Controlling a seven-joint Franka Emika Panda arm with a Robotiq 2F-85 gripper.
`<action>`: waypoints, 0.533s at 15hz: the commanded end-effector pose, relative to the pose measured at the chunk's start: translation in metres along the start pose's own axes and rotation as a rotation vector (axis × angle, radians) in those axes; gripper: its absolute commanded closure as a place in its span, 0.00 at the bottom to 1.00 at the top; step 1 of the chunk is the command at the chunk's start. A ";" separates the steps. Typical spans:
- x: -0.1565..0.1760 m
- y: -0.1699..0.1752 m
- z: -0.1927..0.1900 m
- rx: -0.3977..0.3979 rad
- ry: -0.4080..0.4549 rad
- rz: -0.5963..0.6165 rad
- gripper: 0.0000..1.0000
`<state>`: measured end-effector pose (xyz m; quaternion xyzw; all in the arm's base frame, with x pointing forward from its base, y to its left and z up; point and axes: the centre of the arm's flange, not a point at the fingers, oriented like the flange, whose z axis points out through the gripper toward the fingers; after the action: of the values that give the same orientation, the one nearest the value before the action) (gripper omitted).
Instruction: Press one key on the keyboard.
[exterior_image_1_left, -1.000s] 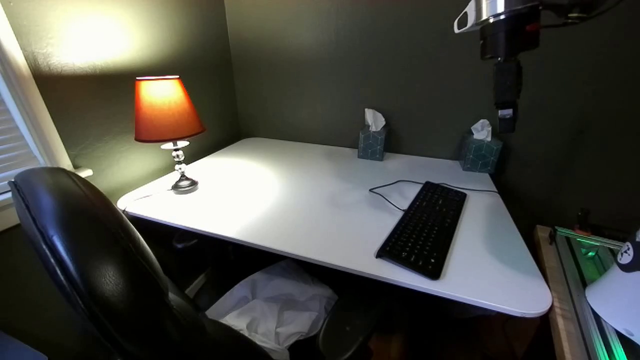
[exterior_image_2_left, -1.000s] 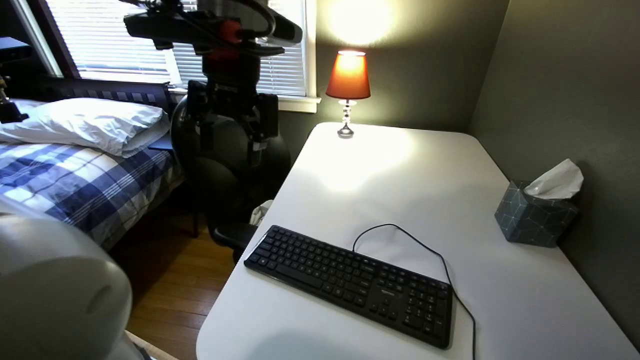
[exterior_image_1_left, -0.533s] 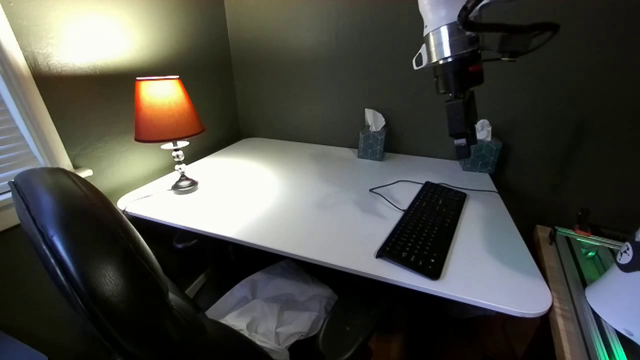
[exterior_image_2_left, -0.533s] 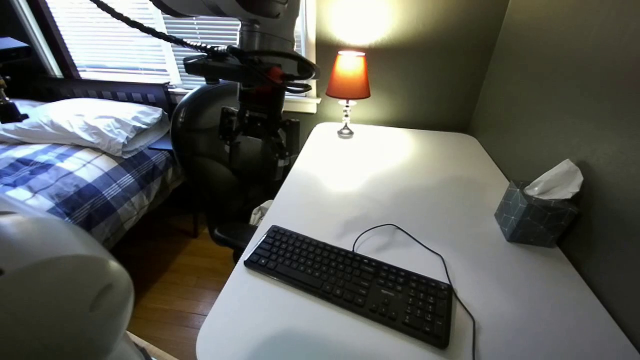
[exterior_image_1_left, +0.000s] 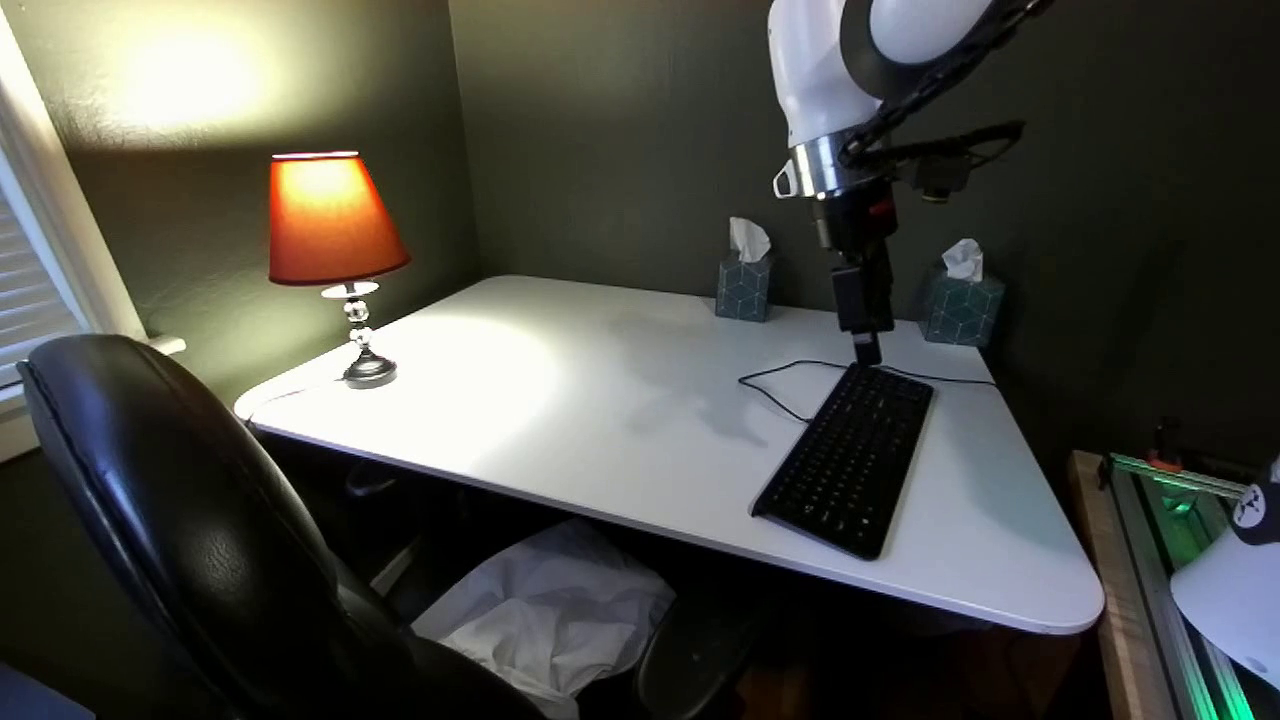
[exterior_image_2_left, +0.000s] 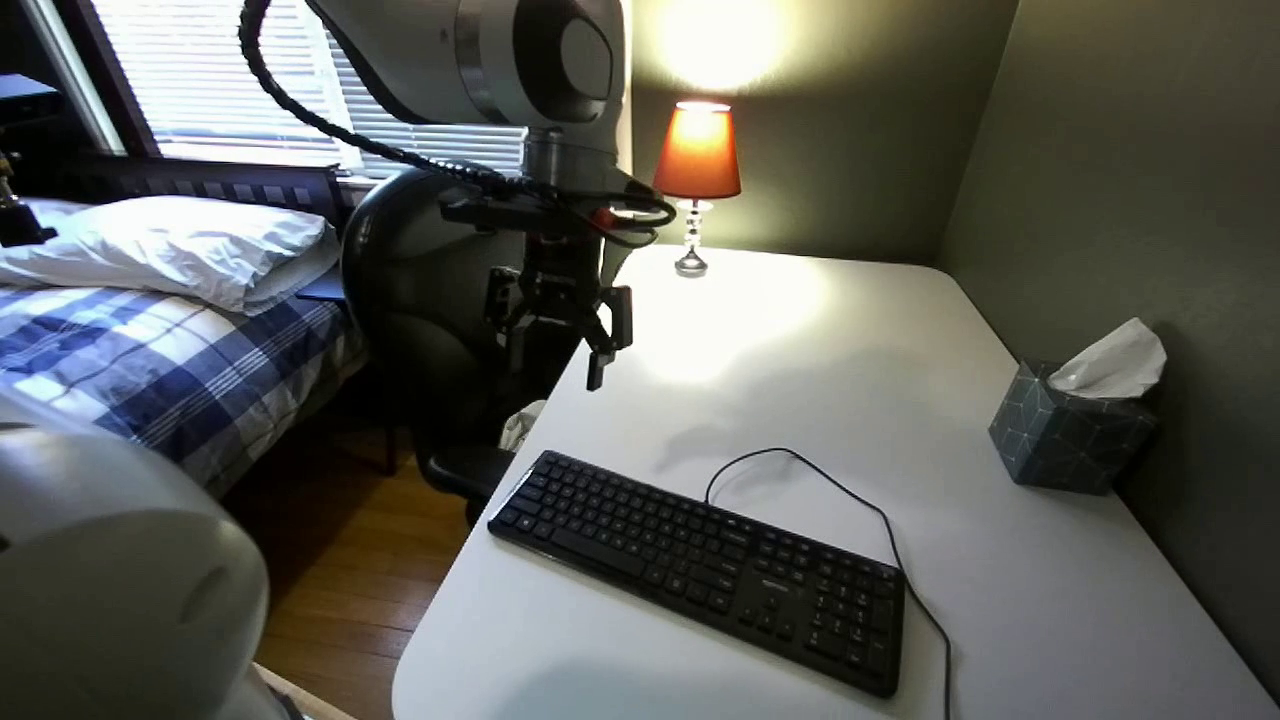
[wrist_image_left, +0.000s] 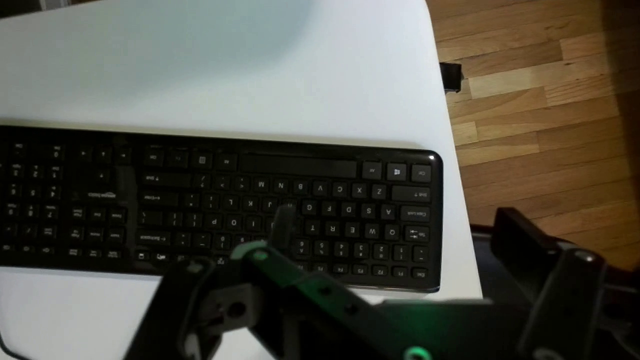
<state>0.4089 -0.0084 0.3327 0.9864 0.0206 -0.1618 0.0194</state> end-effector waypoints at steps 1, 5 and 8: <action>0.025 0.002 0.020 -0.027 0.011 -0.052 0.00; 0.048 0.002 0.035 -0.020 0.002 -0.081 0.00; 0.038 0.000 0.034 -0.008 0.000 -0.062 0.00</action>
<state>0.4340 -0.0088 0.2883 0.9852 0.0521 -0.1623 0.0184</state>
